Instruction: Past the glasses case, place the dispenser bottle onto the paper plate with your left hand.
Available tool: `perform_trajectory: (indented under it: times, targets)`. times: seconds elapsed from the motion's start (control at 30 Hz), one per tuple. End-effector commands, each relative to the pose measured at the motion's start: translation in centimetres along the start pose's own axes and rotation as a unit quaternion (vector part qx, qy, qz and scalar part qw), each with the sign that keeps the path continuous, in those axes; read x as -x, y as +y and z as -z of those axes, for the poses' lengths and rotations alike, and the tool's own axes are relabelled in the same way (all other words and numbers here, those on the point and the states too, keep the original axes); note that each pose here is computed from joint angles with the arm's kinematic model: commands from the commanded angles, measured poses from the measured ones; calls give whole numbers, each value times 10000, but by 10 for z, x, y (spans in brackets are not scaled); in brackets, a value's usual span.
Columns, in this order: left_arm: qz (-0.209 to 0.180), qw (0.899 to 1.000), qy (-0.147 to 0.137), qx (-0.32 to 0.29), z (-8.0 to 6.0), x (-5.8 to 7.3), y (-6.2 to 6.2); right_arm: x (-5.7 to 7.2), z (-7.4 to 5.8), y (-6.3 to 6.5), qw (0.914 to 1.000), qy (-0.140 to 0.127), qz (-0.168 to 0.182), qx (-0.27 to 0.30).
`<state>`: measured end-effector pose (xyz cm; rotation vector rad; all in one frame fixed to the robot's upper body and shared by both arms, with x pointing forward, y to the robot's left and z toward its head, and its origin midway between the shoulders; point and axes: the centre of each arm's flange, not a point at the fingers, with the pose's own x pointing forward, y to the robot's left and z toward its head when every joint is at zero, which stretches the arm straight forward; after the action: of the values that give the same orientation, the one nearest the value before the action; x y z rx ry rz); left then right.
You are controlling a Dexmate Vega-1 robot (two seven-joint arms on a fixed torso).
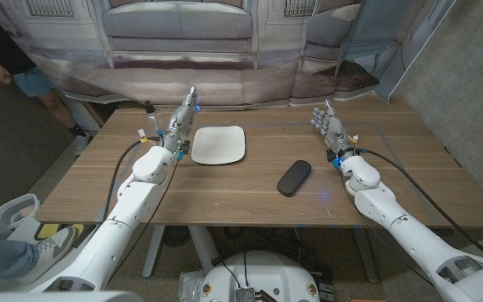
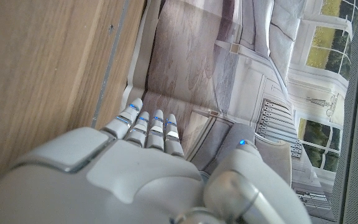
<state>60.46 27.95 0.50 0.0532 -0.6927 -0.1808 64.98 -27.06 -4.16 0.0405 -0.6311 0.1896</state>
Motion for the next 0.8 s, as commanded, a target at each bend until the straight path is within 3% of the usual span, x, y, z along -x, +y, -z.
perform_trajectory:
  times: [0.03,0.37,0.8]
  targets:
    - [49,9999,-123,-71,-6,1,8,-7,4,4,9999,68,-55,95]
    - [40,9995,-237,-192,-19,-1,13,-10,5,8,9998,105,-78,144]
    - [0,9991,-285,-303,-29,9,15,-13,2,7,9999,41,-107,115]
